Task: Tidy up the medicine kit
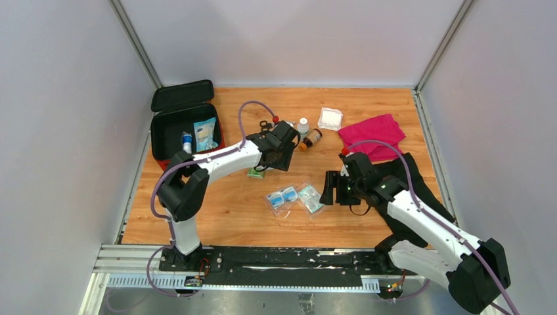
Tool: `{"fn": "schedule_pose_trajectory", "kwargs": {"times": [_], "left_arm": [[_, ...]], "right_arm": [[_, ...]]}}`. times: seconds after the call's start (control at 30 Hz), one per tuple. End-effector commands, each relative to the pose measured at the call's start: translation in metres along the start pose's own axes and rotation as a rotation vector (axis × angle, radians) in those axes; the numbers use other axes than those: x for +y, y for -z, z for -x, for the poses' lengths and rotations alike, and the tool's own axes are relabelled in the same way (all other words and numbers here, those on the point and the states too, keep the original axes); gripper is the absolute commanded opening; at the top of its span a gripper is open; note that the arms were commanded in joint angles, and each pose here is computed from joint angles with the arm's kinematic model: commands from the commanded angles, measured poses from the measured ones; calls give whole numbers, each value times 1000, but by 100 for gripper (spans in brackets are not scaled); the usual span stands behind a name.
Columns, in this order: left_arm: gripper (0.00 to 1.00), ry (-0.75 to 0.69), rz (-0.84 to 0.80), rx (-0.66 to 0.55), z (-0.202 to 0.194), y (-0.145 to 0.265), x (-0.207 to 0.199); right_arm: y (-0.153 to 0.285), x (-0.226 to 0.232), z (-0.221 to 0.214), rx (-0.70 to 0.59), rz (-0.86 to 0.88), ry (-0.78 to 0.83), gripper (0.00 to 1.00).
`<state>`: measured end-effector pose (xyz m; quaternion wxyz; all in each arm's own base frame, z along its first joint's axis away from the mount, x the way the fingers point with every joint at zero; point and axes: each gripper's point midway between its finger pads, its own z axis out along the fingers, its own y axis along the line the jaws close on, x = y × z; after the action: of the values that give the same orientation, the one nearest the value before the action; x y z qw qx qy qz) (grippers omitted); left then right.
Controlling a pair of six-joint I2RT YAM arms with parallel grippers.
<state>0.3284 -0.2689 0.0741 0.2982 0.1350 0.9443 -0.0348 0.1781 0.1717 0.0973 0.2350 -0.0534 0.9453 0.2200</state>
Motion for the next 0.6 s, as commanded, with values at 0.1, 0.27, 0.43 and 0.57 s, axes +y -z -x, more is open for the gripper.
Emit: {"fn": "schedule_pose_trajectory", "kwargs": {"times": [0.1, 0.27, 0.43, 0.57], "left_arm": [[62, 9, 107, -68, 15, -9, 16], [61, -33, 154, -54, 13, -22, 22], [56, -44, 175, -26, 4, -39, 22], [55, -55, 194, -27, 4, -49, 23]], "right_arm": [[0, -8, -13, 27, -29, -12, 72], [-3, -7, -15, 47, -29, -12, 72], [-4, -7, -15, 57, -26, -3, 72], [-4, -7, -16, 62, -26, -1, 72]]}}
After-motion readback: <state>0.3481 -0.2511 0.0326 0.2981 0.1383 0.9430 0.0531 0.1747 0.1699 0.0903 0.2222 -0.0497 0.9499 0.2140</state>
